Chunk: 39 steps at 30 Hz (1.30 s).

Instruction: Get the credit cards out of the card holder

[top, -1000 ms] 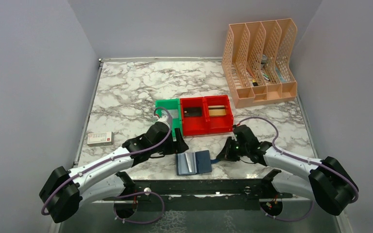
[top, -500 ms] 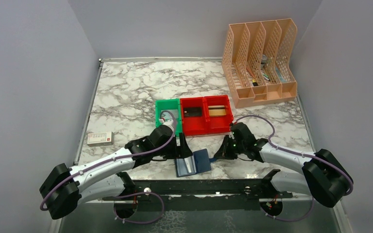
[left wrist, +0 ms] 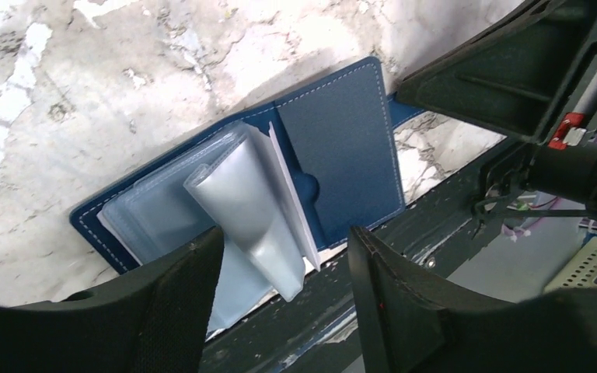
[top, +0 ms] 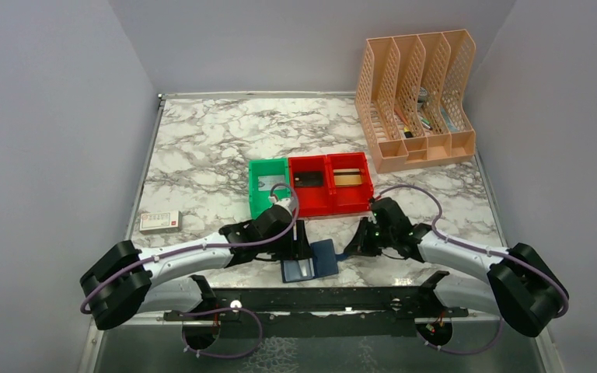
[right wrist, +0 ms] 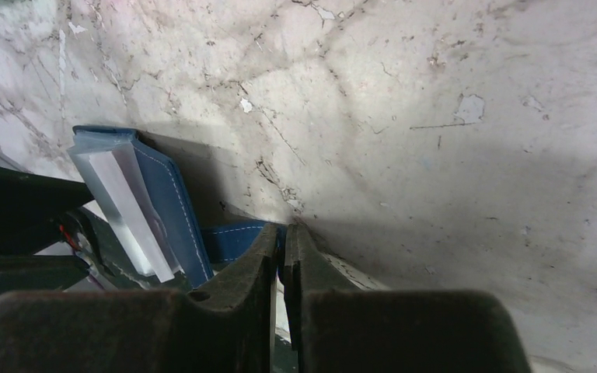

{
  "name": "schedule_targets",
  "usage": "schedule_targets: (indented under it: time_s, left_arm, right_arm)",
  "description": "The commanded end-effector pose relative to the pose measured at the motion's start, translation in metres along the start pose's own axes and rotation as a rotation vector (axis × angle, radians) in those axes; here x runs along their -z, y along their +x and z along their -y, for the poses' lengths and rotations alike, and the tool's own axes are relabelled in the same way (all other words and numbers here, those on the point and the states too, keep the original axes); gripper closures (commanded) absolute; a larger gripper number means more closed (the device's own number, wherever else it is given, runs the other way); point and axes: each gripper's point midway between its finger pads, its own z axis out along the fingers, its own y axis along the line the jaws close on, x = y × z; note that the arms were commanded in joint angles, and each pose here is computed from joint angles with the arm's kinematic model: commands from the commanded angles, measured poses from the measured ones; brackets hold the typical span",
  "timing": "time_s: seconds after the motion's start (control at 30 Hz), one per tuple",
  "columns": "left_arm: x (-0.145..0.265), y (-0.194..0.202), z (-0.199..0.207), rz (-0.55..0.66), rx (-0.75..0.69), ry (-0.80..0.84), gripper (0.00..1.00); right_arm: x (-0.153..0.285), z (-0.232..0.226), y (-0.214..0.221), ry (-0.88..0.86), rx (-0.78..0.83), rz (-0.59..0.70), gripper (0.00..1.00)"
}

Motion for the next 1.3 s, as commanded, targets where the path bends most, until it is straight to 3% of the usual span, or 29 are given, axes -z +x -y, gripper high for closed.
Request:
schedule_targets:
  time_s: [0.0,0.33,0.5,0.7,0.8,0.9,1.13,1.27]
  left_arm:
    - [-0.006,-0.017,0.019,0.080,0.026,0.072,0.40]
    - [-0.011,-0.018,0.027,0.100,0.063,0.151,0.45]
    - [-0.016,-0.017,0.045,0.073,0.051,0.236,0.46]
    - [-0.020,-0.022,0.042,0.090,0.029,0.197,0.49]
    - [-0.023,-0.026,0.040,0.092,0.016,0.170,0.50]
    - [-0.026,-0.028,0.043,0.090,0.016,0.166,0.52]
    - [-0.024,-0.033,0.044,0.114,0.028,0.165,0.56]
    - [-0.025,-0.032,0.044,0.106,0.030,0.167,0.57]
  right_arm:
    - [0.002,0.020,0.005,0.067,0.027,0.008,0.92]
    - [0.005,0.011,0.000,0.051,0.051,0.006,0.88]
    - [0.015,-0.005,-0.012,0.015,0.085,0.042,0.72]
    - [0.040,-0.030,-0.037,-0.001,0.137,0.121,0.47]
    - [0.055,-0.038,-0.053,0.015,0.173,0.184,0.42]
    - [0.065,-0.050,-0.059,-0.023,0.197,0.217,0.44]
    - [0.059,-0.099,-0.026,-0.365,0.218,0.061,0.75]
    - [0.046,-0.097,-0.014,-0.405,0.199,-0.008,0.84]
